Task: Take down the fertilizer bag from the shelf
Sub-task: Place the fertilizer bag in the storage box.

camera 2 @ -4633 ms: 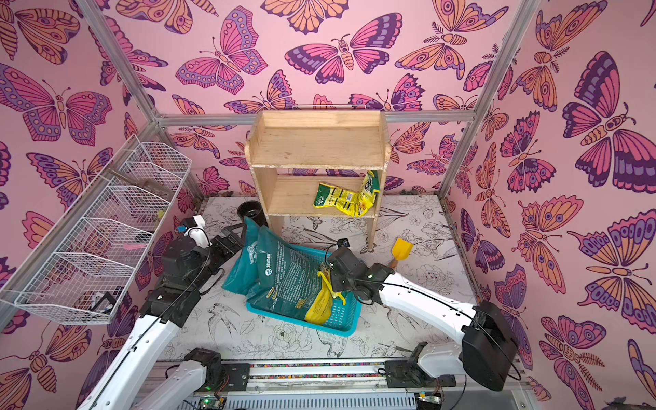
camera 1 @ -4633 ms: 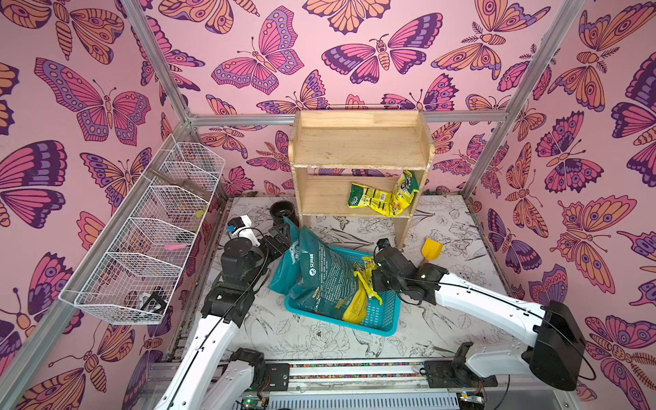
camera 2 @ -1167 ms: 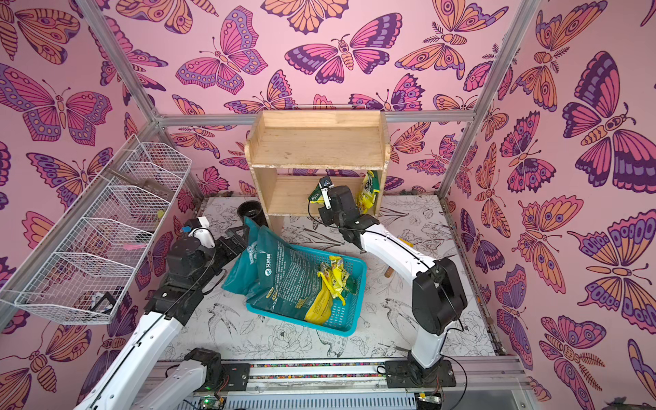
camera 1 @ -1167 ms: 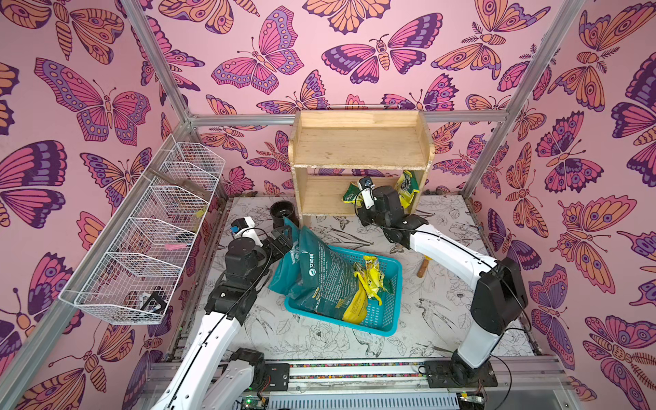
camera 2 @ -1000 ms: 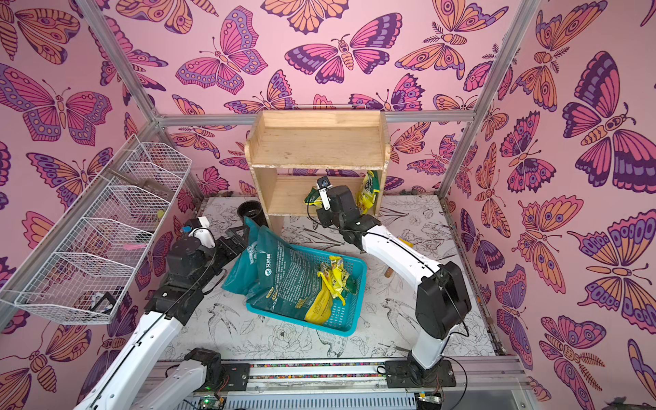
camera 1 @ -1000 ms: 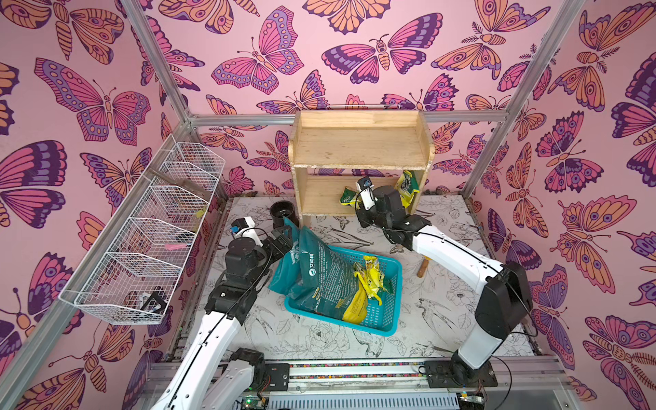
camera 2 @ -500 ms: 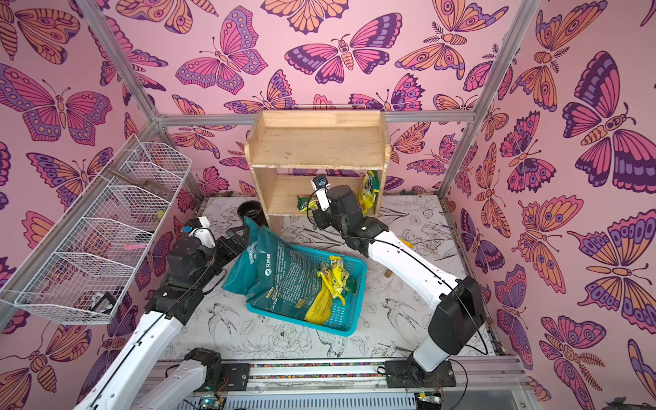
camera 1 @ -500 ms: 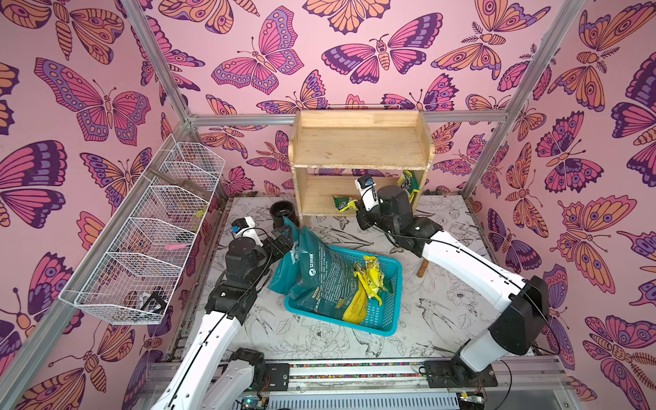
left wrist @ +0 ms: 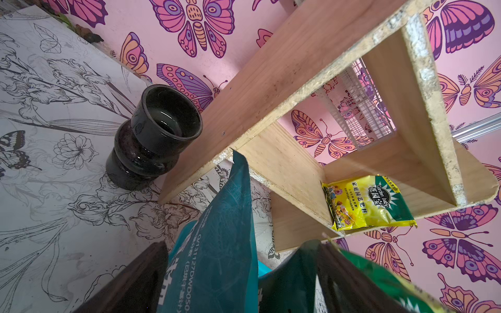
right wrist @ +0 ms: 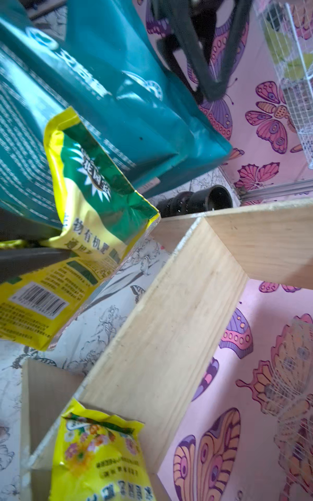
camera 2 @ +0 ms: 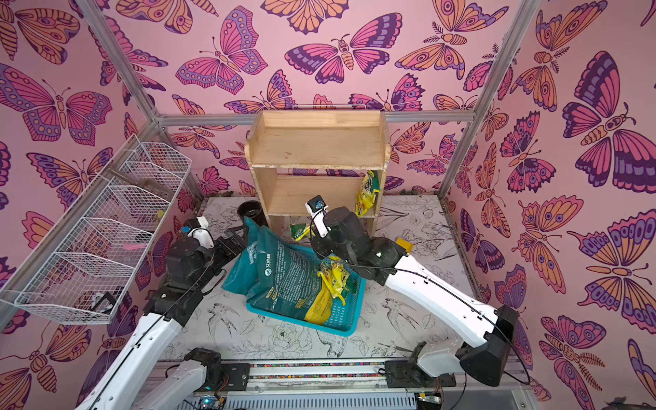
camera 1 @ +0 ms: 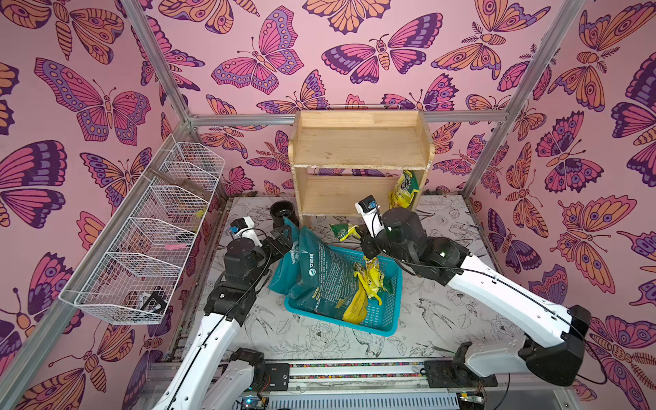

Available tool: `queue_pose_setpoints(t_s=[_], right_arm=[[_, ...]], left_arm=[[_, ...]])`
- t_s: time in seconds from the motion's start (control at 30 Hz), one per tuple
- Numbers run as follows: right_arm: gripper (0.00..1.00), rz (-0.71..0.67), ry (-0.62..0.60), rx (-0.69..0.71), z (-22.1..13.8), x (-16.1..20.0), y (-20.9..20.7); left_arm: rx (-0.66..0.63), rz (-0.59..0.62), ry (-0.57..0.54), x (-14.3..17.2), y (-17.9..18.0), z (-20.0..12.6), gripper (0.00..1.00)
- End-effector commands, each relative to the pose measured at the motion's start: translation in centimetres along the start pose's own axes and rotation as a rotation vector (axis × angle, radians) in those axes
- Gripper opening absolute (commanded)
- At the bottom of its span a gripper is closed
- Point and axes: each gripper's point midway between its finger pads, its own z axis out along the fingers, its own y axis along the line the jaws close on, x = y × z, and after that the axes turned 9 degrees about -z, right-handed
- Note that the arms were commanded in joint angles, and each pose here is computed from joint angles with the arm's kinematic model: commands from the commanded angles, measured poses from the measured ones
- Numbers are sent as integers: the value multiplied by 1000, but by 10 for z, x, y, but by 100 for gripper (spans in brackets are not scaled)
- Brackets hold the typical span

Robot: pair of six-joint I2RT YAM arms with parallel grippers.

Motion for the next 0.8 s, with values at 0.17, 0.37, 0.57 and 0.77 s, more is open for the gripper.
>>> queue_pose_setpoints(t_s=[0.17, 0.37, 0.57, 0.77], right_arm=[[0, 156, 248, -73, -15, 92, 29], [0, 283, 284, -140, -47, 104, 36], [0, 448, 388, -285, -59, 127, 66], [0, 459, 437, -291, -61, 142, 69]], left_arm=[[47, 10, -22, -8, -15, -5, 92], [57, 3, -28, -10, -19, -8, 92], [59, -3, -31, -12, -22, -7, 91], [70, -5, -33, -11, -24, -11, 91]])
